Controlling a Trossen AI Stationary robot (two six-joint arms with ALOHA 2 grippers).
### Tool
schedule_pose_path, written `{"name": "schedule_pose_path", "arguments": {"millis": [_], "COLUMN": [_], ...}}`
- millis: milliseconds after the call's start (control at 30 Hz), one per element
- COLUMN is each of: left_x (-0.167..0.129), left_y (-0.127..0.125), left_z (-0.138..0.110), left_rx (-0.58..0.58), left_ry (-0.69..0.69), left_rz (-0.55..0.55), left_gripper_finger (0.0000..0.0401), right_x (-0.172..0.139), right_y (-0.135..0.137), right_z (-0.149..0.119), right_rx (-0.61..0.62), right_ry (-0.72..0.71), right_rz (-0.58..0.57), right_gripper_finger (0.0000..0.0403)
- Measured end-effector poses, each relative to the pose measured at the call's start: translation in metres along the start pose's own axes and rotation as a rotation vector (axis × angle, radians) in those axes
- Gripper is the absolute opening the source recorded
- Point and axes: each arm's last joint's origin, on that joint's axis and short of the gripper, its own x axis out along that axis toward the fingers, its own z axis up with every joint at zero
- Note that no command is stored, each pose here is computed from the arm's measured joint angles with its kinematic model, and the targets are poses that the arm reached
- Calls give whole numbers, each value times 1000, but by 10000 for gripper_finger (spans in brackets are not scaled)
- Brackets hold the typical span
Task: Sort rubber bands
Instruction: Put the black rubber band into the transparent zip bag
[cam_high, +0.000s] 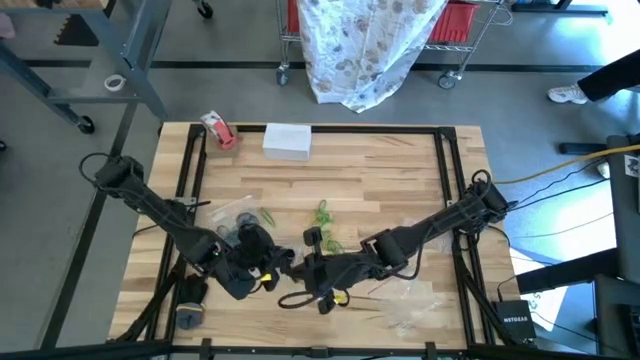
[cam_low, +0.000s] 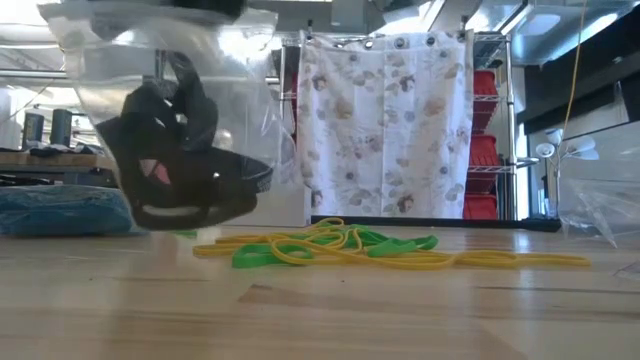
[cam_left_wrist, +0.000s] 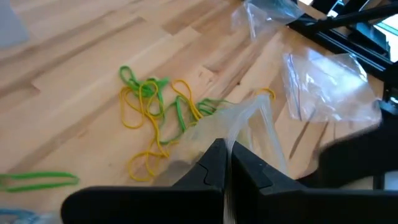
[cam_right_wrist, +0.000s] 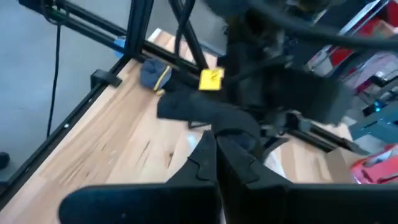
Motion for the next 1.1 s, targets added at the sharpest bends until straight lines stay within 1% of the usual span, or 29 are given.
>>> {"name": "schedule_pose_path", "arguments": {"millis": [67,200,300,400,533,700,933,1100], "left_x": [0,-1,-1,-1,-2,-3,-12,-16], "left_y": [-1,-1,-2,-5,-8,-9,-6,-4], "left_z": [-1,-2,-2,-1,3,4,14,19], "left_rx": [-16,-33,-56,-107,-154,-184,-240,-250], "left_ry": [7,9,6,-3,-20,-23,-49,-60], "left_rz": [-3,-9,-18,-34,-69,-79,-98,-108], "left_gripper_finger": [1,1,1,1,1,1,1,1], "right_x": [-2,-6,-6,-3,4,9,8,20], "right_y": [-3,-9,-11,-12,-7,-4,3,7], "right_z": [4,10,12,12,8,3,-5,-15], "right_rx": [4,-24,-33,-22,-23,-30,28,68], "right_ry": [-7,-2,-16,-25,-3,29,98,145], "right_rz": [-41,-139,-145,-152,-155,-179,-155,-128], "right_gripper_finger": [0,0,0,0,0,0,0,0]}}
